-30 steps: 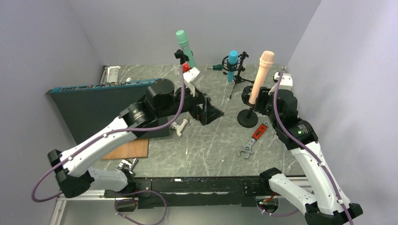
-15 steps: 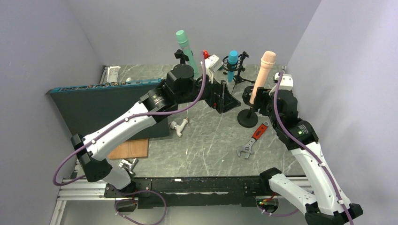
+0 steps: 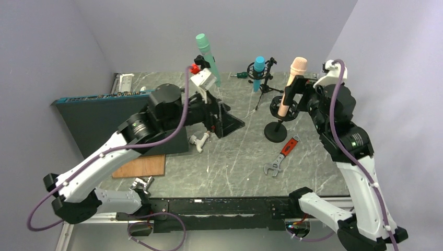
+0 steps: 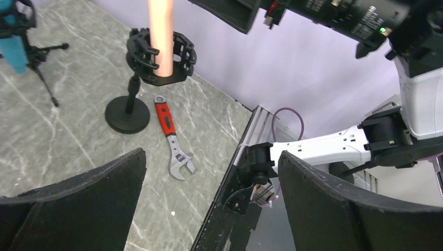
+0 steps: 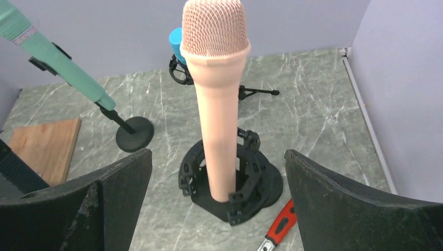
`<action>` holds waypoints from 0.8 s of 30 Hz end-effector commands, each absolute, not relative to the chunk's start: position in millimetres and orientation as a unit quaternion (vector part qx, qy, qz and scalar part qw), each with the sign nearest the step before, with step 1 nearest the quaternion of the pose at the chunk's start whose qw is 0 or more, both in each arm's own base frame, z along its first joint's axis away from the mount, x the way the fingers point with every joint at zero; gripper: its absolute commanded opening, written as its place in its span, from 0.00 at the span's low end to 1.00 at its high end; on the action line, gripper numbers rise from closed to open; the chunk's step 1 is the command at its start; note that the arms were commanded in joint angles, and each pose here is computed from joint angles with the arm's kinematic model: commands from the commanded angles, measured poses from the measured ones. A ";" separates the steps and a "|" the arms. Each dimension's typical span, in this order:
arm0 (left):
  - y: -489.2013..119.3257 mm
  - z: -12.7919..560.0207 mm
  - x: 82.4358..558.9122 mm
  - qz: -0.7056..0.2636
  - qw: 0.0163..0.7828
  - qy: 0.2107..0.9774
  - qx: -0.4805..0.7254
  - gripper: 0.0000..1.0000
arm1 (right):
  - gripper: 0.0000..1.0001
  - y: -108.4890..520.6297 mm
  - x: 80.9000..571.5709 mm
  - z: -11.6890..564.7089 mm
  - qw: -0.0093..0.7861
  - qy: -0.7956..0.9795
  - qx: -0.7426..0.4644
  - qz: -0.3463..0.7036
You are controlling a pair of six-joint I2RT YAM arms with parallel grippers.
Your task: Remove the microphone from the stand
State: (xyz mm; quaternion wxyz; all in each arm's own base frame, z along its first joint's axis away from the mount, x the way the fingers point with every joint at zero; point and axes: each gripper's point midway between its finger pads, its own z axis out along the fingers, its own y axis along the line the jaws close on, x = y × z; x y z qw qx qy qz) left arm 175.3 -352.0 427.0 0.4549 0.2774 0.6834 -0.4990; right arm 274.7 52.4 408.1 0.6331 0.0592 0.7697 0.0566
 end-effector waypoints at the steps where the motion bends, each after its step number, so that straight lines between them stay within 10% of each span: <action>1: -327.8 426.3 177.5 -0.465 0.482 0.696 0.258 0.99 | 1.00 55.8 293.2 397.7 0.603 0.794 0.066 0.037; 8: -299.6 416.7 175.9 -0.431 0.500 0.710 0.243 0.99 | 0.98 55.0 311.0 377.4 0.578 0.811 0.085 0.012; 14: -284.8 419.0 173.6 -0.413 0.511 0.713 0.242 0.99 | 0.70 56.5 319.7 367.8 0.575 0.813 0.090 0.007; 24: -278.0 410.5 174.4 -0.398 0.514 0.720 0.243 0.99 | 0.52 57.5 326.0 350.9 0.583 0.809 0.074 -0.002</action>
